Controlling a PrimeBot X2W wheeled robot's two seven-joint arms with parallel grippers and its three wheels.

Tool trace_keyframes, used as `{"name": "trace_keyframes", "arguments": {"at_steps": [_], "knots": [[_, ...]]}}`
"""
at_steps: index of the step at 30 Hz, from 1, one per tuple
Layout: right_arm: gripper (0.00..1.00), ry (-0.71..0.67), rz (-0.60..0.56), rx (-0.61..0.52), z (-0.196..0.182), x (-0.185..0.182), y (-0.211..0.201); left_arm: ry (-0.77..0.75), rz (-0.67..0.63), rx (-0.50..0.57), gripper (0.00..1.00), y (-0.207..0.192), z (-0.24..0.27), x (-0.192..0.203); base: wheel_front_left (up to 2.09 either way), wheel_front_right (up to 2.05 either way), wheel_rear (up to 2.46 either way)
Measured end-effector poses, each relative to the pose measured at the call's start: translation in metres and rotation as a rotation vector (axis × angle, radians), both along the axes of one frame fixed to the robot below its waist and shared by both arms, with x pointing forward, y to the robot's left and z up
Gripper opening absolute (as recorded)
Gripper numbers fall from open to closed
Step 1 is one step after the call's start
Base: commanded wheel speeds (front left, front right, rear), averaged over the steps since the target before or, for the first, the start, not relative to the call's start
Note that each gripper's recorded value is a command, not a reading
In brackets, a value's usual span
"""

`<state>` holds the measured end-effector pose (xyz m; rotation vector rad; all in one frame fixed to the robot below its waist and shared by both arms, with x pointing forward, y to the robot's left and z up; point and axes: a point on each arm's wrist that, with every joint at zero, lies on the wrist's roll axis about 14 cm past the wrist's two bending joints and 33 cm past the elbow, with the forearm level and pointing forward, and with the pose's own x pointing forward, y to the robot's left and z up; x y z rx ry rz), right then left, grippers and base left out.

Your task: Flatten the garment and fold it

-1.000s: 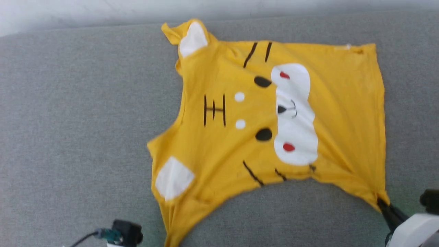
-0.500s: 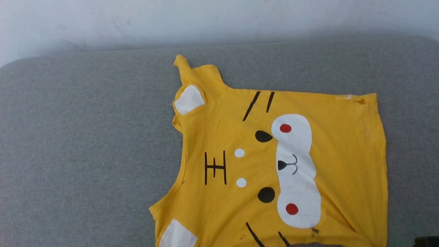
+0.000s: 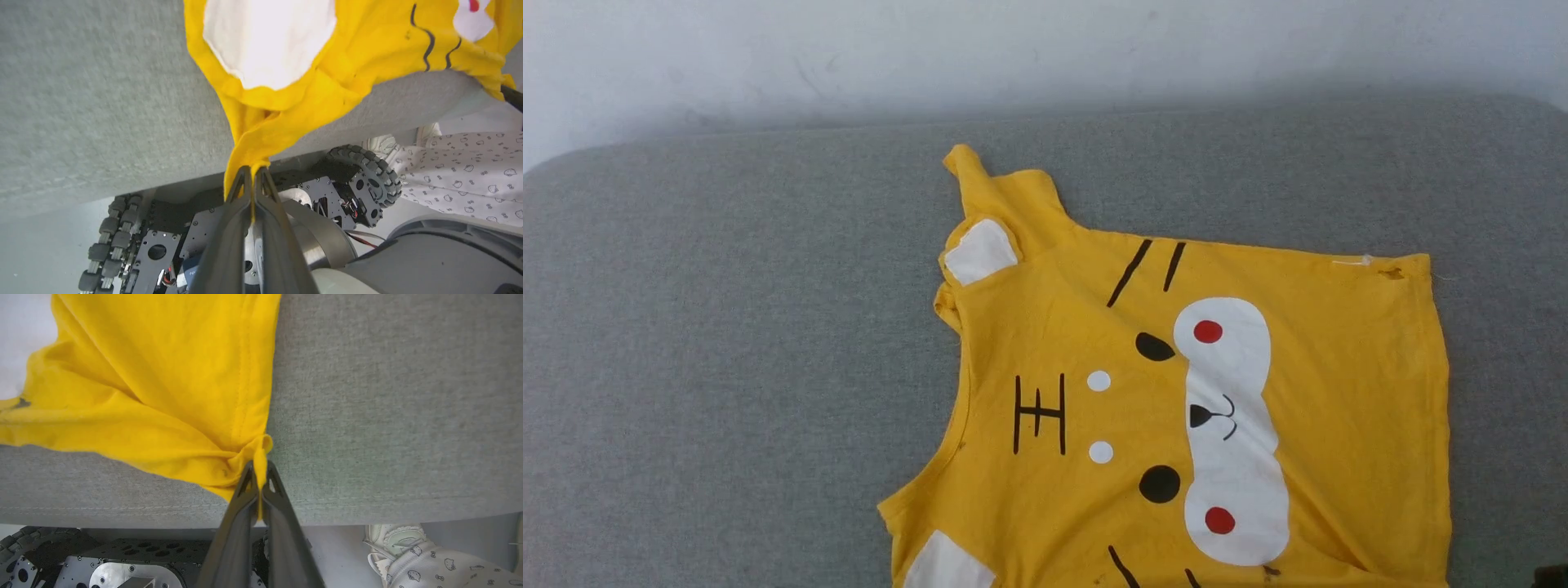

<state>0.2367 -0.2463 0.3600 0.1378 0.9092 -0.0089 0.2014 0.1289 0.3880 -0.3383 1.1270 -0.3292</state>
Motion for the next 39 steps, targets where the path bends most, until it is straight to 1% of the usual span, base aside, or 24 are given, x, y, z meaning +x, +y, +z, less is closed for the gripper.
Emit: {"name": "trace_keyframes", "arguments": {"at_steps": [5,10,14,17,20,26,32,38,39], "knots": [[0.00,-0.098,-0.009,-0.016,0.018,0.027,-0.006,-0.187,-0.007,0.034,0.00,0.006,0.022,0.046,0.00,0.00,0.00],[0.00,-0.217,-0.024,-0.026,0.041,0.063,-0.012,-0.419,-0.014,0.070,0.00,0.010,0.054,0.100,0.00,0.00,0.00],[0.00,-0.284,-0.029,-0.038,0.056,0.090,-0.016,-0.597,-0.021,0.090,0.00,0.010,0.080,0.142,0.00,0.00,0.00],[0.00,-0.334,-0.028,-0.051,0.067,0.111,-0.018,-0.699,-0.015,0.100,0.00,0.011,0.093,0.169,0.00,0.00,0.00],[0.00,-0.369,-0.025,-0.064,0.073,0.131,-0.021,-0.764,0.000,0.104,0.00,0.012,0.097,0.190,0.00,0.00,0.00],[0.00,-0.387,-0.028,-0.091,0.070,0.157,-0.027,-0.787,0.037,0.098,0.00,0.013,0.082,0.216,0.00,0.00,0.00],[0.00,-0.310,-0.034,-0.098,0.040,0.161,-0.031,-0.760,0.067,0.097,0.00,0.017,0.052,0.231,0.00,0.00,0.00],[0.00,-0.269,-0.029,-0.085,0.016,0.164,-0.027,-0.793,0.116,0.078,0.00,0.017,0.038,0.247,0.00,0.00,0.00],[0.05,-0.267,-0.025,-0.084,0.014,0.165,-0.026,-0.782,0.115,0.076,0.02,0.016,0.033,0.247,0.00,0.00,0.00]]}}
